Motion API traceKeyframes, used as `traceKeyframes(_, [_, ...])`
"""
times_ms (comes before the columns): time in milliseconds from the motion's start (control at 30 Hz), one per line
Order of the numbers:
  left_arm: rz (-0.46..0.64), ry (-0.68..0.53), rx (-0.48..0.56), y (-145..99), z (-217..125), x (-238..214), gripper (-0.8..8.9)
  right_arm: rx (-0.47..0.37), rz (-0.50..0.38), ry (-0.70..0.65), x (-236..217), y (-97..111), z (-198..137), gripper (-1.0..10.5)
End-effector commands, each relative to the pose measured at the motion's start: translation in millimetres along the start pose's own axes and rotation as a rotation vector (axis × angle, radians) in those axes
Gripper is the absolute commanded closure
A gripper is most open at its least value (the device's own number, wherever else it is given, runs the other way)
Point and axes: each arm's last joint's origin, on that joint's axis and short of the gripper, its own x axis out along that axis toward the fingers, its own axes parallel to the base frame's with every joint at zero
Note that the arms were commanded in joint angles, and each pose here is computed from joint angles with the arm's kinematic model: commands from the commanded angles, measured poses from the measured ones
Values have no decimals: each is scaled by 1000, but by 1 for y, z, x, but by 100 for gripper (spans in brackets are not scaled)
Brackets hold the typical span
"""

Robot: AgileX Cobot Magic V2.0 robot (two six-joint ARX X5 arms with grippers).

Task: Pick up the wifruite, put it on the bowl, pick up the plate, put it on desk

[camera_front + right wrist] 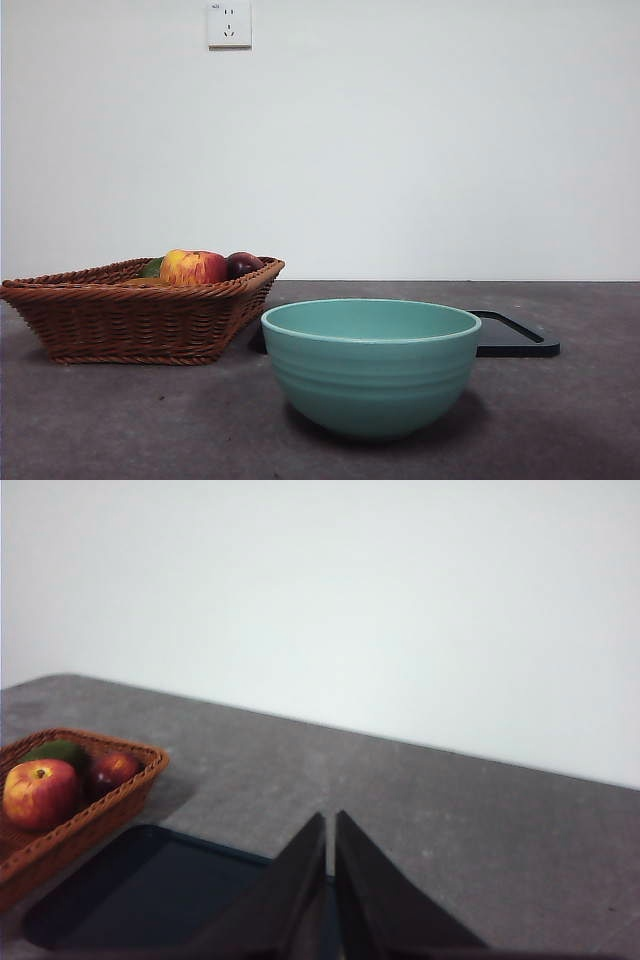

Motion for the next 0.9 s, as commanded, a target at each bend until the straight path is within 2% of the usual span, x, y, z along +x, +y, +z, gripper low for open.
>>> traceKeyframes(33, [4, 27, -8, -1, -7, 2, 805, -16, -12, -32, 1, 0, -20, 941])
traceKeyframes(333, [4, 27, -8, -1, -7, 2, 805, 26, -125, -10, 0, -3, -66, 941])
traceKeyframes(900, [4, 27, -8, -1, -7, 2, 805, 53, -173, 43, -2, -6, -100, 941])
